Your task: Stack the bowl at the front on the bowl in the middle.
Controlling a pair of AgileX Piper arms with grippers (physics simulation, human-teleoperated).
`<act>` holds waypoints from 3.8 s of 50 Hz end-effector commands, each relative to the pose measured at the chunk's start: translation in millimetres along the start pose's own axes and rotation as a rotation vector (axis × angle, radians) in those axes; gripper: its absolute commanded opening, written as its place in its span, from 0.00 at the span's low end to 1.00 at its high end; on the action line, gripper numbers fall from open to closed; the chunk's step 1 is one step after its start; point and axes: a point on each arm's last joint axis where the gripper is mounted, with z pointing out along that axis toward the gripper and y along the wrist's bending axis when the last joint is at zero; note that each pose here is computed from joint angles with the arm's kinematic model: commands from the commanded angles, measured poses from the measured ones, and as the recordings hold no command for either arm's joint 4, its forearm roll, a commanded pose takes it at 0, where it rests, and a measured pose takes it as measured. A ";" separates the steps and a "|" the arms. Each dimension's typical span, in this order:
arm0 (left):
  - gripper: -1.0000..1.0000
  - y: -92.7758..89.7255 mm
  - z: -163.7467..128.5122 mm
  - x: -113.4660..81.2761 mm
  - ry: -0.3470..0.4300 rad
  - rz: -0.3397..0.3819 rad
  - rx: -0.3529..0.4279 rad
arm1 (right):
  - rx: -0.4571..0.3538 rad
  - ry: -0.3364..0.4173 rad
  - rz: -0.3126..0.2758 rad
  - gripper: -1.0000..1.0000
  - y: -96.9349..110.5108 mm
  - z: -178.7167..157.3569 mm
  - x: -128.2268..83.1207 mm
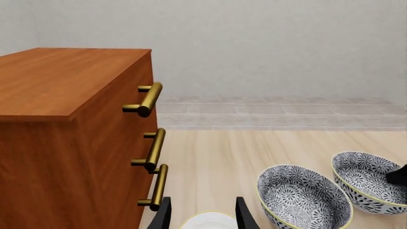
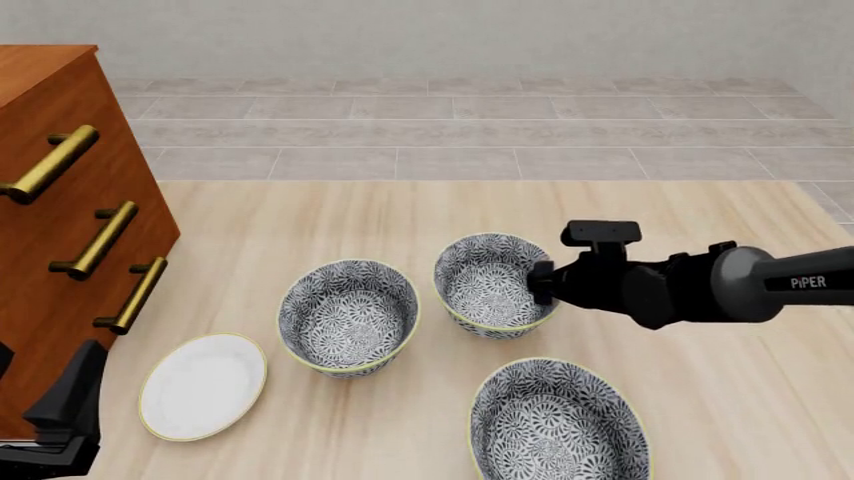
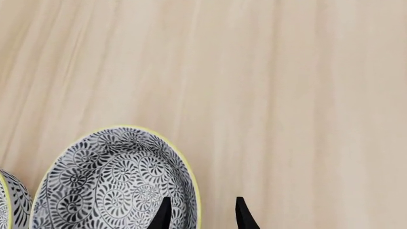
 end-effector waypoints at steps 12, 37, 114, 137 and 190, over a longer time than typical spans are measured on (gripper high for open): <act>1.00 -0.2 -0.7 -1.2 -0.003 -0.007 0.003 | -0.011 0.022 -0.005 0.00 6.1 12.8 7.0; 1.00 0.1 -1.4 -1.7 -0.008 -0.002 -0.002 | -0.016 -0.056 0.036 0.00 5.4 -17.1 -18.8; 1.00 0.2 -3.1 -14.0 -0.054 0.003 -0.006 | -0.281 -0.161 -0.044 0.00 124.4 -83.1 -86.4; 1.00 0.4 -3.3 -15.5 -0.056 0.001 -0.010 | -0.364 -0.116 -0.068 0.00 167.9 -77.8 -73.9; 1.00 0.4 -3.7 -18.7 -0.065 0.020 -0.012 | -0.387 -0.042 -0.105 0.00 194.5 -48.4 -47.4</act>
